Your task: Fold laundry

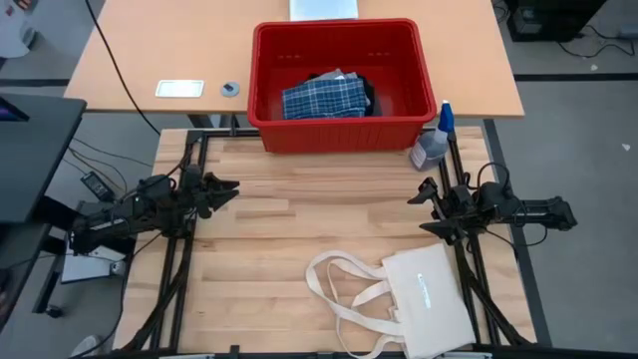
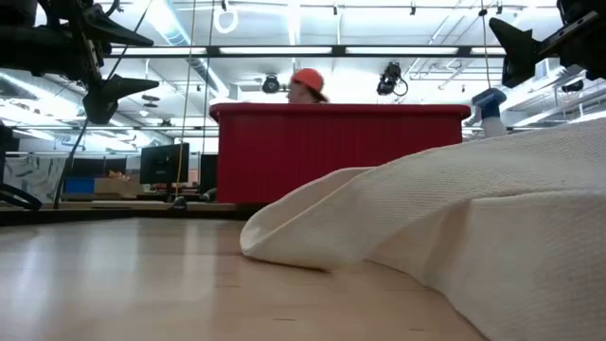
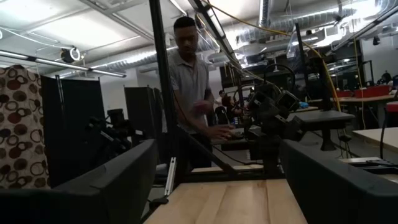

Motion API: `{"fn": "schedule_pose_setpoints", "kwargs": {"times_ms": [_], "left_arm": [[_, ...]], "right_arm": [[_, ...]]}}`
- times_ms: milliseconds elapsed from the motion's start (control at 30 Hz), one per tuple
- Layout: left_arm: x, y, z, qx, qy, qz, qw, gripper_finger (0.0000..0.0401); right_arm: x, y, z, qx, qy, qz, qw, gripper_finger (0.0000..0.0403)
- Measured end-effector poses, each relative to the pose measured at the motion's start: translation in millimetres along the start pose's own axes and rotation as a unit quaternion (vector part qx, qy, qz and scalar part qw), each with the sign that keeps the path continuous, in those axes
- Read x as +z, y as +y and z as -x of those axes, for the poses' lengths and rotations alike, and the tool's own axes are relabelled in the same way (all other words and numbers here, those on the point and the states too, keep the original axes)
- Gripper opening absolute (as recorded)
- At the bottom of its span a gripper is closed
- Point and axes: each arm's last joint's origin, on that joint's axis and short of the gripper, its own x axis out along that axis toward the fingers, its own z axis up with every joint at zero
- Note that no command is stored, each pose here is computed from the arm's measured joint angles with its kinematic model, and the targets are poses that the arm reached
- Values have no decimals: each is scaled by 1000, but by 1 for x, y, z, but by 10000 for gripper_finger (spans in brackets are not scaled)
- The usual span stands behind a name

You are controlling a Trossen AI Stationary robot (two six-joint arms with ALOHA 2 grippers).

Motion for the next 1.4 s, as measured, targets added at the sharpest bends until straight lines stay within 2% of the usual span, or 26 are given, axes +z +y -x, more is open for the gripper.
{"fn": "schedule_pose_setpoints", "kwargs": {"times_ms": [833, 900, 967, 1033, 1233, 1400], "left_arm": [[0, 0, 0, 0, -3, 1, 1000, 293], [7, -2, -1, 13, -56, 15, 998, 293], [14, -6, -3, 15, -108, 68, 992, 293], [17, -9, -4, -5, -122, 102, 987, 293], [14, -10, -12, -22, -82, 78, 993, 293], [15, -10, -12, -22, -87, 72, 993, 293]], "right_arm": [[0, 0, 0, 0, 0, 0, 1000, 346], [0, 0, 0, 0, 0, 0, 1000, 346], [0, 0, 0, 0, 0, 0, 1000, 346], [0, 0, 0, 0, 0, 0, 1000, 346], [0, 0, 0, 1, 1, 0, 1000, 346], [0, 0, 0, 1, 1, 0, 1000, 346]]}}
